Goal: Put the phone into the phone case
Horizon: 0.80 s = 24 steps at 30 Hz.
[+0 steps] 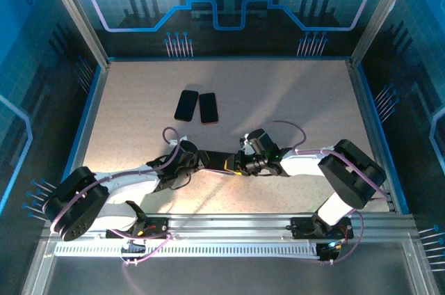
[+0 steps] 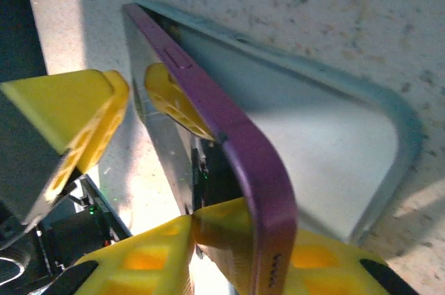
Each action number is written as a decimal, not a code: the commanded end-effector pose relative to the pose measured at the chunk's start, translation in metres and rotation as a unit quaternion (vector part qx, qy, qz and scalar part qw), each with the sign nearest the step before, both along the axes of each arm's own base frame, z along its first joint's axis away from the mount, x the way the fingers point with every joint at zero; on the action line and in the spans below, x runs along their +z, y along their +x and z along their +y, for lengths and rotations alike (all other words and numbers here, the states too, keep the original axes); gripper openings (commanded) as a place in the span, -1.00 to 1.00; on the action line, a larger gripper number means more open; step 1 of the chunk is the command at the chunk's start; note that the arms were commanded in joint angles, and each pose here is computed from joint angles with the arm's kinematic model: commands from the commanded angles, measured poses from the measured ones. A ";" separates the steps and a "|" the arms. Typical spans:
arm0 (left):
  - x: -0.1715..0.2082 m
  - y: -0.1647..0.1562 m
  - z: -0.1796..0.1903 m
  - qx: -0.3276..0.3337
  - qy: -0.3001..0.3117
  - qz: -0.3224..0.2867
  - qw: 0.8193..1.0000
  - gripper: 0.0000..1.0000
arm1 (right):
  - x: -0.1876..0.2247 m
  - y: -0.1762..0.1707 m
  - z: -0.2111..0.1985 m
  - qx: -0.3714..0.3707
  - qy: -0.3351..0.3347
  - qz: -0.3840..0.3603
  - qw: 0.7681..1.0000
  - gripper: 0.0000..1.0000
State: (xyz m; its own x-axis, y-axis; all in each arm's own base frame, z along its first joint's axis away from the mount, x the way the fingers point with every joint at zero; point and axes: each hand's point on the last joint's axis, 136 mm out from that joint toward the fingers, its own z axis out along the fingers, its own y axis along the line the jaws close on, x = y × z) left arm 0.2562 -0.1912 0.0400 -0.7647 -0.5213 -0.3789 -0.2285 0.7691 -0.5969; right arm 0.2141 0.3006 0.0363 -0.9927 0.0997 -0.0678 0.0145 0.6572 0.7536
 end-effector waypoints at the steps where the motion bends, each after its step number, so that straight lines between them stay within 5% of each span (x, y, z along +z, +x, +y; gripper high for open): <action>1: 0.001 -0.002 0.002 -0.003 -0.003 -0.002 1.000 -0.38 | -0.010 -0.014 -0.006 0.016 -0.037 0.017 0.999 -0.36; 13: 0.001 -0.004 0.007 0.004 -0.002 -0.006 1.000 -0.37 | -0.001 -0.014 -0.004 0.023 -0.044 0.009 0.999 0.04; 24: 0.003 -0.002 0.015 0.012 0.005 -0.010 1.000 -0.37 | 0.010 -0.014 -0.005 0.030 -0.051 0.000 0.998 0.17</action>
State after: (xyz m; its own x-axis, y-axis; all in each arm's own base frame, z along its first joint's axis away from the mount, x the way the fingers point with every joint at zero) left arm 0.2557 -0.1842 0.0444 -0.7498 -0.5383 -0.3848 -0.2307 0.7577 -0.6104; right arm 0.2047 0.2964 0.0411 -0.9963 0.0578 -0.0629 -0.0031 0.7115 0.7027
